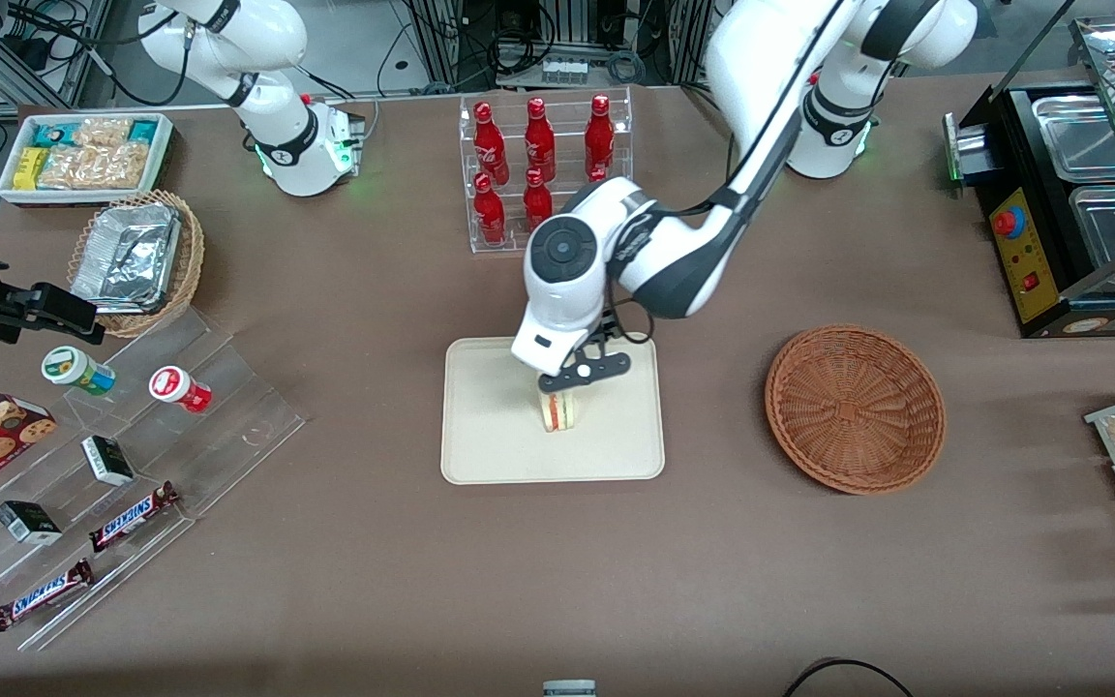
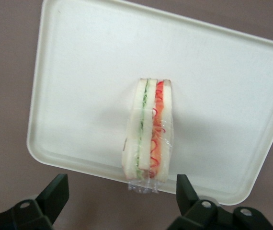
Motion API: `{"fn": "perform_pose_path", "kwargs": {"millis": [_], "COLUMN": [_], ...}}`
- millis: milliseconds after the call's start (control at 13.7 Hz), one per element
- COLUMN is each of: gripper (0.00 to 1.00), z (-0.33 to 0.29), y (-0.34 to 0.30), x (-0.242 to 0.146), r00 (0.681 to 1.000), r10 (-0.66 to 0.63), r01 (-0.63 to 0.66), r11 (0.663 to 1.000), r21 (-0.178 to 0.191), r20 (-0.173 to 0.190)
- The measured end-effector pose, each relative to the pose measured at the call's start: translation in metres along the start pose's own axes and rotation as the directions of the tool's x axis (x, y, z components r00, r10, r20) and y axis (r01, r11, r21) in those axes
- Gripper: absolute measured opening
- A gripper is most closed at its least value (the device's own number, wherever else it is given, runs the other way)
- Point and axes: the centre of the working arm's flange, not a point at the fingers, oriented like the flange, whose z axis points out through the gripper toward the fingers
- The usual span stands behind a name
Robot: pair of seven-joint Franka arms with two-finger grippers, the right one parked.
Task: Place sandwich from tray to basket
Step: 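Lower the left gripper and close it on the wrapped sandwich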
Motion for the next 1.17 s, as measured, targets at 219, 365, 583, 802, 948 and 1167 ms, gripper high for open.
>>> {"fn": "perform_pose_path", "kwargs": {"millis": [219, 365, 583, 802, 948, 1167], "gripper": [0.99, 0.99, 0.98, 0.81, 0.57, 0.32], "z": [0.024, 0.039, 0.065, 0.077, 0.074, 0.057], "y": [0.011, 0.014, 0.018, 0.022, 0.024, 0.027], "x": [-0.009, -0.008, -0.013, -0.019, -0.018, -0.009], "r00": [0.999, 0.998, 0.998, 0.998, 0.998, 0.996], "r10": [0.007, 0.007, 0.02, 0.017, 0.002, -0.015], "r01": [-0.006, -0.006, -0.018, -0.015, -0.001, 0.014], "r11": [1.0, 1.0, 0.999, 0.999, 1.0, 1.0], "r21": [0.003, 0.012, 0.028, 0.028, 0.02, -0.005], "r20": [-0.031, -0.055, -0.058, -0.056, -0.063, -0.083]}}
